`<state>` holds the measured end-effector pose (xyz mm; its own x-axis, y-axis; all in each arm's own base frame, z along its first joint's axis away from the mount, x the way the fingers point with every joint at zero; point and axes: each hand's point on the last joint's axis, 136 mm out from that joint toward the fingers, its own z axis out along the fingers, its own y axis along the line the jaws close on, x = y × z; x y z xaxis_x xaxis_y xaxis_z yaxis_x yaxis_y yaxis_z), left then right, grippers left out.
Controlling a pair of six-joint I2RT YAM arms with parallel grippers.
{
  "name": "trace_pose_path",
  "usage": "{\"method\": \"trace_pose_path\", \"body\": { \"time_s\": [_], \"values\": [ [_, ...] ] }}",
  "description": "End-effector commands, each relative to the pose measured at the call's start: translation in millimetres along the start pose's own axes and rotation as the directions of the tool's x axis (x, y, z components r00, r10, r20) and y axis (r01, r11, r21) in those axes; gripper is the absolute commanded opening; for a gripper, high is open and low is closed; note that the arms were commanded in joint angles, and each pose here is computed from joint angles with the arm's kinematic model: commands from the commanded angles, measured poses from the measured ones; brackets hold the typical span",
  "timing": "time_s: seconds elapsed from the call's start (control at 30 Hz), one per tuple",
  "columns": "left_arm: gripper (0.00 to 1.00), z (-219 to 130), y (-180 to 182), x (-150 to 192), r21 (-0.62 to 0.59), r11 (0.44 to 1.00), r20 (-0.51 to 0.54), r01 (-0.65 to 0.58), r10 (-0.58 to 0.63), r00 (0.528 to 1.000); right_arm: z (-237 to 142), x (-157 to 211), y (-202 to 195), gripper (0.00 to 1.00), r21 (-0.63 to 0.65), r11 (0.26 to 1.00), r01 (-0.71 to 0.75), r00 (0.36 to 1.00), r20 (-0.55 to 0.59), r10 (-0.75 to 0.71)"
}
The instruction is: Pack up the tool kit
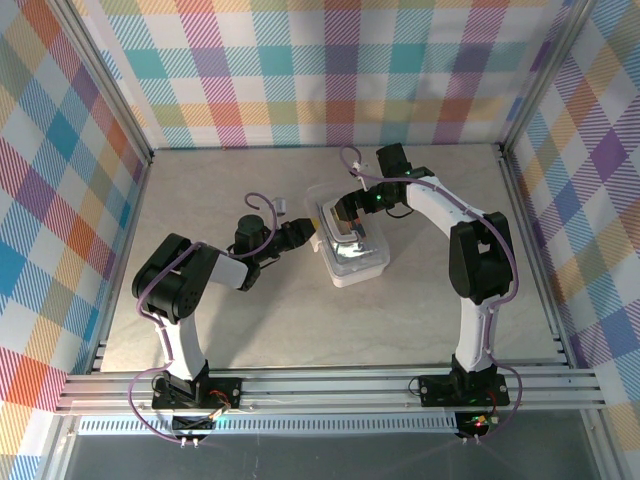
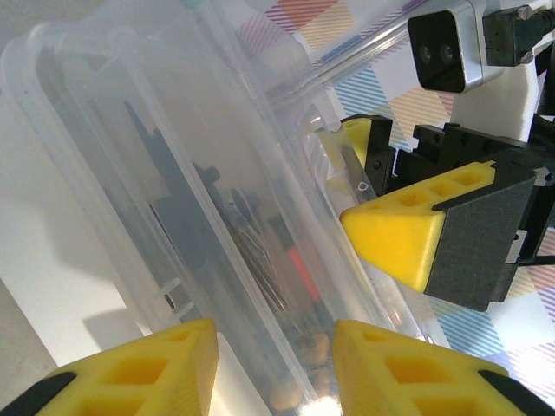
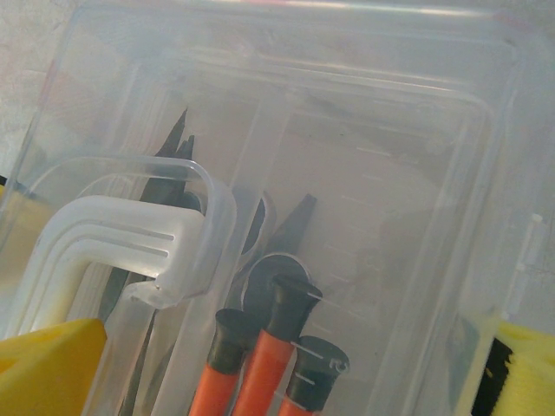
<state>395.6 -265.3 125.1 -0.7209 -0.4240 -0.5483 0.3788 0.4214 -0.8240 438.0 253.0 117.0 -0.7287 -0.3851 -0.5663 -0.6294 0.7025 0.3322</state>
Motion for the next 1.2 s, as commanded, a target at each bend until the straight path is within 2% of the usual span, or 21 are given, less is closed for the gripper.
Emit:
{"method": "trace_pose_path", "body": {
  "time_s": [0.0, 0.6, 1.17],
  "values": [
    [0.40, 1, -7, 6, 0.017, 1.000, 0.007, -0.015, 0.015, 1.000, 31, 100, 15, 0.99, -0.089, 0.988, -0.130, 0.937, -0.337, 0.093],
    [0.40, -2, 16, 30, -0.071, 0.997, -0.004, 0.009, -0.010, 1.000, 31, 103, 15, 0.99, -0.086, 0.987, -0.135, 0.934, -0.343, 0.098],
    [0.41, 3, 18, 49, -0.048, 0.998, -0.010, 0.046, -0.047, 0.999, 30, 104, 16, 0.99, -0.088, 0.986, -0.140, 0.933, -0.345, 0.101]
  ]
}}
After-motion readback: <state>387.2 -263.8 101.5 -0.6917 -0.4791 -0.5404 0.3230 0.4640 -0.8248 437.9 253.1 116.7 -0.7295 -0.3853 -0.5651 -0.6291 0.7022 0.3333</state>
